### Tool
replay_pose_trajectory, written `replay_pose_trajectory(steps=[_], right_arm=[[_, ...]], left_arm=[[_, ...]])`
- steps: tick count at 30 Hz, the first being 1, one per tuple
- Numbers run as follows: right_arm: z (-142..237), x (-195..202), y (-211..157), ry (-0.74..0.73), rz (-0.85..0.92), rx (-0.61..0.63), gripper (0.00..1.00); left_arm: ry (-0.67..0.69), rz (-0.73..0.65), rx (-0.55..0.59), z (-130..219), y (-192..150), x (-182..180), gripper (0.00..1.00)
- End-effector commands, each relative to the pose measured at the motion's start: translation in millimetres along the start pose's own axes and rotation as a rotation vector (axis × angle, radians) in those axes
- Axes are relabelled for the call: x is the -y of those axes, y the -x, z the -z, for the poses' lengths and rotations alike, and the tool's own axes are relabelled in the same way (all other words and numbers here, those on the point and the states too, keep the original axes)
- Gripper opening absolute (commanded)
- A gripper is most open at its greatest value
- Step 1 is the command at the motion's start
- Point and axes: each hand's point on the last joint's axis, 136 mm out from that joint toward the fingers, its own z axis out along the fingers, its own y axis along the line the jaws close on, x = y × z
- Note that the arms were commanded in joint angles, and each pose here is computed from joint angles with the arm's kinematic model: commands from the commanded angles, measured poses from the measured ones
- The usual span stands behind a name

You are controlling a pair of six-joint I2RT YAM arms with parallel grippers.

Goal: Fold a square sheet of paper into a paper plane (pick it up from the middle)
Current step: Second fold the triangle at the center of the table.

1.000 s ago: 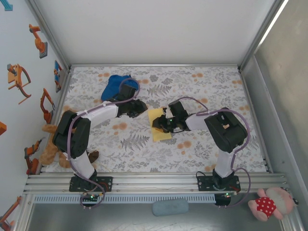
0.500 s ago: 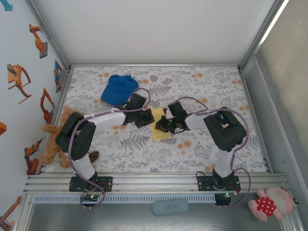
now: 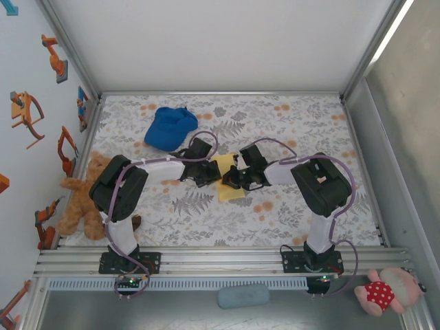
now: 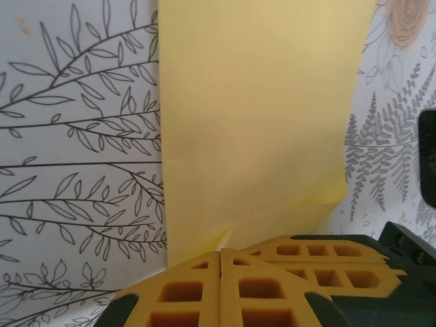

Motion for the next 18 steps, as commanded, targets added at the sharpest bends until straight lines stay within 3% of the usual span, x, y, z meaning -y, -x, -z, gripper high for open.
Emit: replay_pose_trajectory(steps=[1, 13, 18], right_arm=[[-8.2, 62.4, -30.6, -0.203, -0.104, -0.061, 0.00], [21.1, -9.6, 1.0, -0.012, 0.043, 0.053, 0.00], [23.2, -5.6, 2.4, -0.013, 0.089, 0.040, 0.00]], left_arm=[[0.052, 0.024, -0.019, -6.5, -6.2, -12.7, 0.00], [0.178, 0.026, -0.039, -10.8, -13.5, -42.2, 0.00], [0.183, 0.023, -0.048, -13.2, -14.5, -44.3, 0.00]])
